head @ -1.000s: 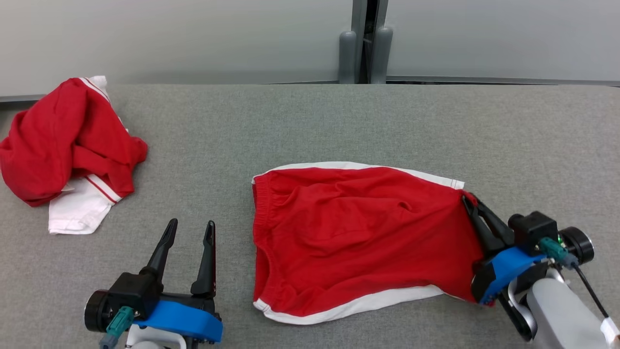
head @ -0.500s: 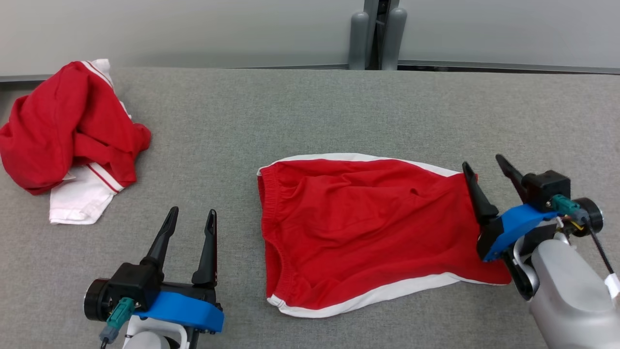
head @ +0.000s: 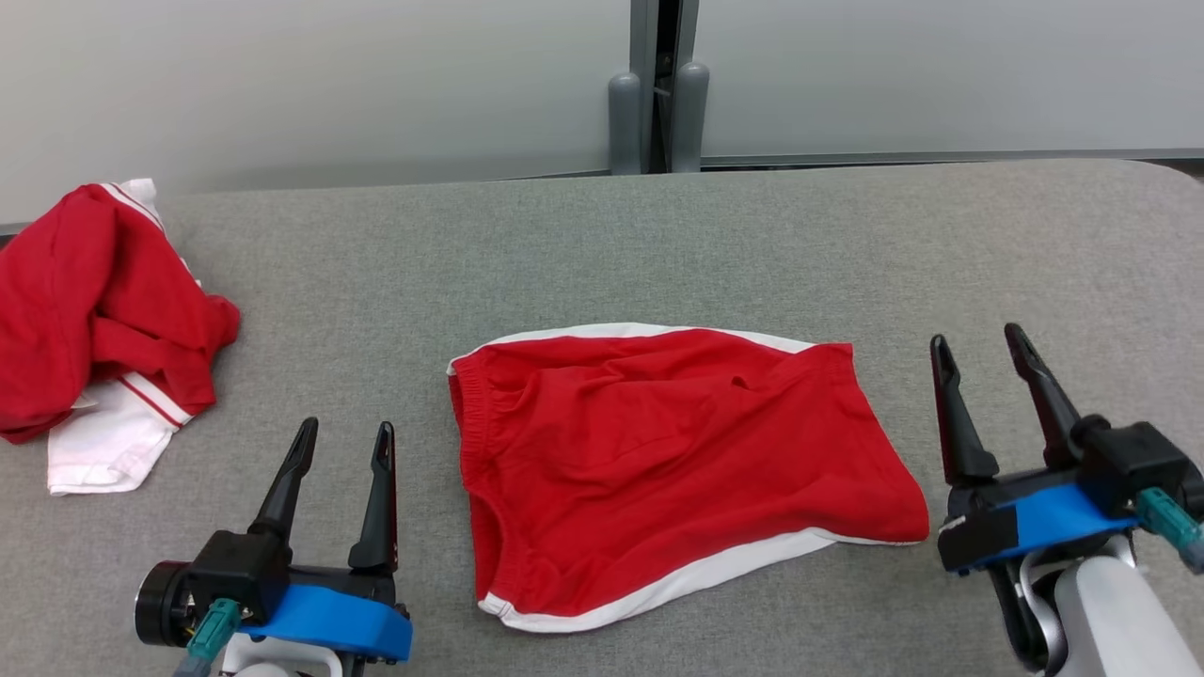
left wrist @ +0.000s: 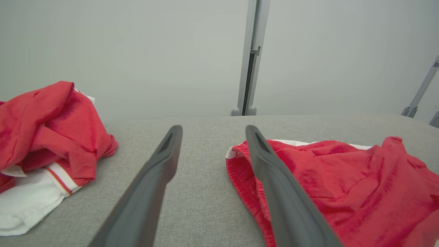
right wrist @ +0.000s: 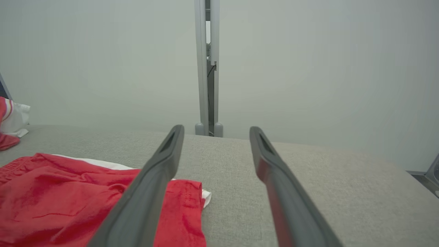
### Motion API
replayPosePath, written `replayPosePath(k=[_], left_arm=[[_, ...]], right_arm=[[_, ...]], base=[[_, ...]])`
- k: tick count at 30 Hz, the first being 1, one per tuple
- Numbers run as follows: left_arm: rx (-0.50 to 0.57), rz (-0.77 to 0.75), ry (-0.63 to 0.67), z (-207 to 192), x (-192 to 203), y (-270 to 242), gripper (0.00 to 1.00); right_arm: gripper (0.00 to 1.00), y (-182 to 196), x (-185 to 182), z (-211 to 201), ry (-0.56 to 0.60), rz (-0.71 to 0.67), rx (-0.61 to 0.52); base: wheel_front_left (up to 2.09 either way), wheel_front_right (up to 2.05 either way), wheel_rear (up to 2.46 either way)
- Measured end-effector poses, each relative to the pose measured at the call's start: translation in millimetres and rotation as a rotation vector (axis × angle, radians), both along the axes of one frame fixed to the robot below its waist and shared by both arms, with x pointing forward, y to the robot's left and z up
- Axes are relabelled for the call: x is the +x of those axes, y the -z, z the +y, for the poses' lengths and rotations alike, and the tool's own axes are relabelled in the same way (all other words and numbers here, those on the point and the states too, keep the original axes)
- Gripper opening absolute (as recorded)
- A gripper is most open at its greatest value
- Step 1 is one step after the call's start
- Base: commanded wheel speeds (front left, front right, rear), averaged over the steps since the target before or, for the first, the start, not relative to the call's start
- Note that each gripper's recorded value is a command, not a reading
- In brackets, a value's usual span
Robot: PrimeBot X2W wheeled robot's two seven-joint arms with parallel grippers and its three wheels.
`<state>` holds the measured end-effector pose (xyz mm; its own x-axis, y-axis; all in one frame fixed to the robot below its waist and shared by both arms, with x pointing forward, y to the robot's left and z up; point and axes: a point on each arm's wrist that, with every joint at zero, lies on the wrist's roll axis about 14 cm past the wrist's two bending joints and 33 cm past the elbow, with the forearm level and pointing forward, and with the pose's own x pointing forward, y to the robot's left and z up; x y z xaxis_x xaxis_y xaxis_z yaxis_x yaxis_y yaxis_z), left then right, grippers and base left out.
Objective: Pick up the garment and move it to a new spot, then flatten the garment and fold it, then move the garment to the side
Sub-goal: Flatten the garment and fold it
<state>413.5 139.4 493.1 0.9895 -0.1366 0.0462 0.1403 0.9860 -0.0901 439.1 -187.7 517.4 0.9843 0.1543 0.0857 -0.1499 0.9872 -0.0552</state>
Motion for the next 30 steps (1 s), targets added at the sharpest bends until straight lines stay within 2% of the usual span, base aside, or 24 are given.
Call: replayPosePath(k=[16, 30], left_arm=[[0.032, -0.045, -0.003, 0.3, -18.1, -14.5, 1.00], [0.055, -0.055, -0.029, 7.5, -31.4, -17.4, 1.00]], right_arm=[[1.00, 16.9, -72.3, 14.1, 0.024, 0.035, 0.057], [1.00, 28.2, -84.7, 9.9, 0.048, 0.068, 0.054]], base=[[0.00, 0.00, 0.00], [0.00, 0.00, 0.00]])
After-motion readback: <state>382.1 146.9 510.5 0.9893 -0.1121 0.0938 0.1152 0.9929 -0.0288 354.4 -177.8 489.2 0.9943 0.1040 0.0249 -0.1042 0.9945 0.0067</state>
